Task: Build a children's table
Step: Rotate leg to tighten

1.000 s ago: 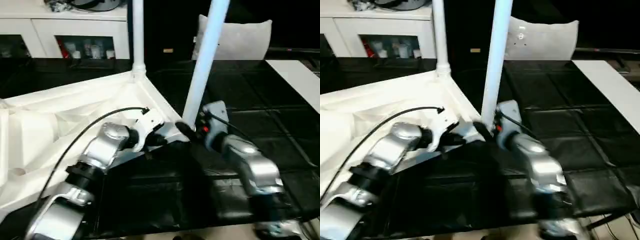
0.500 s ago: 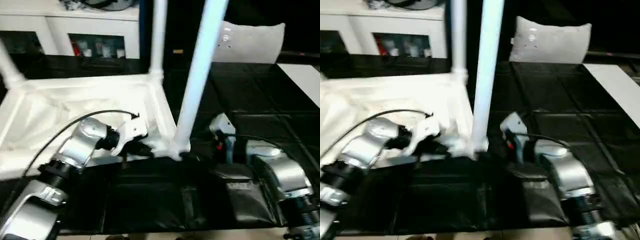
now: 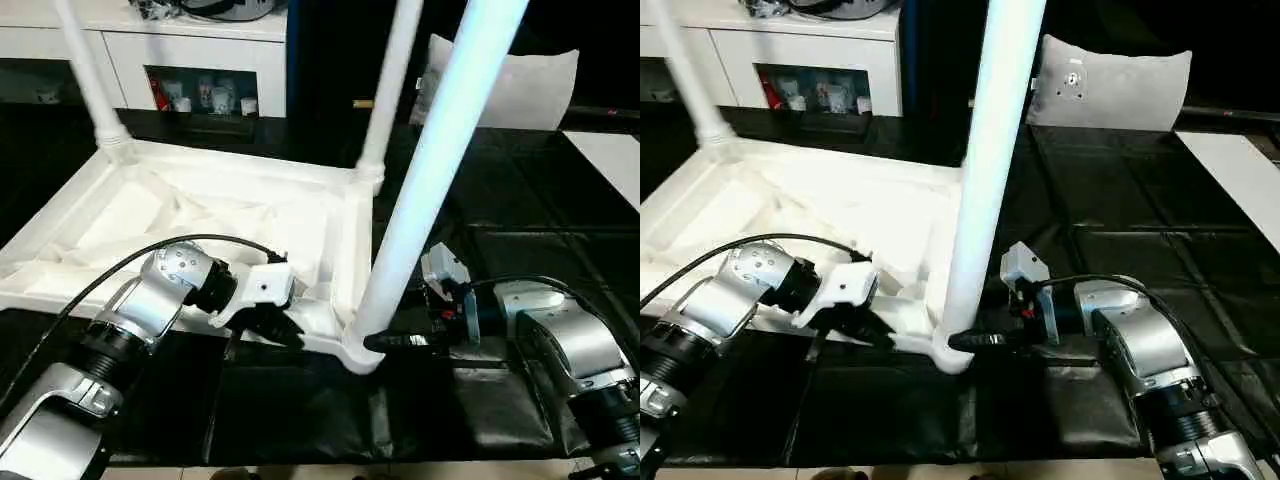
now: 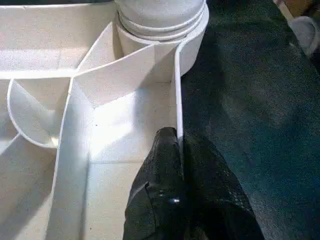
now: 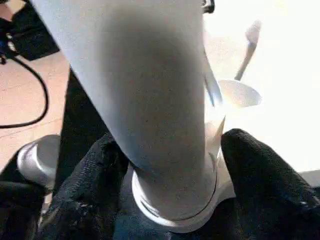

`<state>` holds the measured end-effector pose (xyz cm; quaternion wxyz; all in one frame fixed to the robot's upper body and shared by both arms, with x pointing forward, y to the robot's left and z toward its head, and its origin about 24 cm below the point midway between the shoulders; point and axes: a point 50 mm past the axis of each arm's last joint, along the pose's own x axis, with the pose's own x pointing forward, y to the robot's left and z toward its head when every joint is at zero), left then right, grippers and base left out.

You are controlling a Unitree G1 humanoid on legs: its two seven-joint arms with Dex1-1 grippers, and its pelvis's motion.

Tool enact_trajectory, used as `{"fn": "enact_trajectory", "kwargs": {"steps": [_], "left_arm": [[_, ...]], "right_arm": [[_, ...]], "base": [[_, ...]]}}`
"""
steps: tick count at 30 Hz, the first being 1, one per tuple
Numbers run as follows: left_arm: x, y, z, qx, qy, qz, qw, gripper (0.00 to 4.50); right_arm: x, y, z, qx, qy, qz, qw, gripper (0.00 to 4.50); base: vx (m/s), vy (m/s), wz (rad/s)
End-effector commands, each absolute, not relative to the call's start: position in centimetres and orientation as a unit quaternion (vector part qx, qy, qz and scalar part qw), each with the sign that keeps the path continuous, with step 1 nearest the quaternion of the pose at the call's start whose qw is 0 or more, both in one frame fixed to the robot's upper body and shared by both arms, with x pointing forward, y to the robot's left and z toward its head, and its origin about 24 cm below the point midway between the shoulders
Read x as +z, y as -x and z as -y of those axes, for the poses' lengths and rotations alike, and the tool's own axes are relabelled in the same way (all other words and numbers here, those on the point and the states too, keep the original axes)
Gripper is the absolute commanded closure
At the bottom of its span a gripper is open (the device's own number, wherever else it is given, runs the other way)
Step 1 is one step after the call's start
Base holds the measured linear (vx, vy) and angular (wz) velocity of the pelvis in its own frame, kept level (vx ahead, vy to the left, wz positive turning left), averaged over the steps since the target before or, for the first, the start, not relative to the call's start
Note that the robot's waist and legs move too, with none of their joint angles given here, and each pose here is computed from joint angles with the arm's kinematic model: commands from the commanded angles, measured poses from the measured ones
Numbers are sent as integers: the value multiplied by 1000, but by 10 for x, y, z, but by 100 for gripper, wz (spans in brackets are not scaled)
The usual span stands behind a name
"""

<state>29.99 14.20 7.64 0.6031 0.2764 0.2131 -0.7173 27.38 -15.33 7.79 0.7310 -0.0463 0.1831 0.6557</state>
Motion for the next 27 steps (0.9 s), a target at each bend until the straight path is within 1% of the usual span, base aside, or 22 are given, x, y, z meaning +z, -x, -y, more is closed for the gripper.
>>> {"fn": "enact_trajectory", "kwargs": {"steps": [1, 4, 6, 8, 11, 15, 18, 21, 23, 24, 25, 26, 27], "left_arm": [[87, -299, -134, -736, -297, -181, 580, 450], [87, -299, -134, -735, -300, -180, 581, 450], [87, -299, -135, -735, -300, -180, 581, 450], [87, -299, -135, -735, -299, -179, 582, 450], [87, -299, -135, -735, -298, -179, 582, 450], [86, -298, -134, -734, -290, -178, 587, 450], [85, -298, -131, -726, -276, -182, 603, 450], [85, -301, -127, -706, -252, -191, 634, 450], [86, -304, -119, -688, -222, -197, 662, 450], [86, -304, -118, -686, -220, -198, 664, 450], [87, -306, -113, -674, -207, -202, 680, 450], [88, -310, -103, -650, -190, -205, 706, 450], [88, -310, -103, -649, -189, -205, 708, 450]], "right_arm": [[82, -274, 154, 670, 51, -183, 717, 165], [82, -273, 155, 674, 52, -186, 713, 200], [81, -271, 156, 676, 51, -189, 710, 212], [80, -270, 155, 678, 50, -191, 708, 233], [80, -269, 155, 680, 48, -192, 706, 246], [78, -267, 152, 681, 35, -192, 706, 253], [77, -264, 148, 678, 18, -192, 710, 255], [79, -263, 140, 661, -5, -185, 727, 255], [76, -267, 130, 619, -13, -192, 762, 255], [76, -268, 129, 615, -14, -193, 765, 255], [74, -272, 123, 586, -19, -198, 785, 255], [71, -278, 114, 543, -33, -200, 815, 255], [71, -278, 113, 539, -34, -200, 817, 255]], "base": [[0, 0, 0], [0, 0, 0], [0, 0, 0], [0, 0, 0], [0, 0, 0], [0, 0, 0], [0, 0, 0], [0, 0, 0], [0, 0, 0], [0, 0, 0], [0, 0, 0], [0, 0, 0], [0, 0, 0]]}}
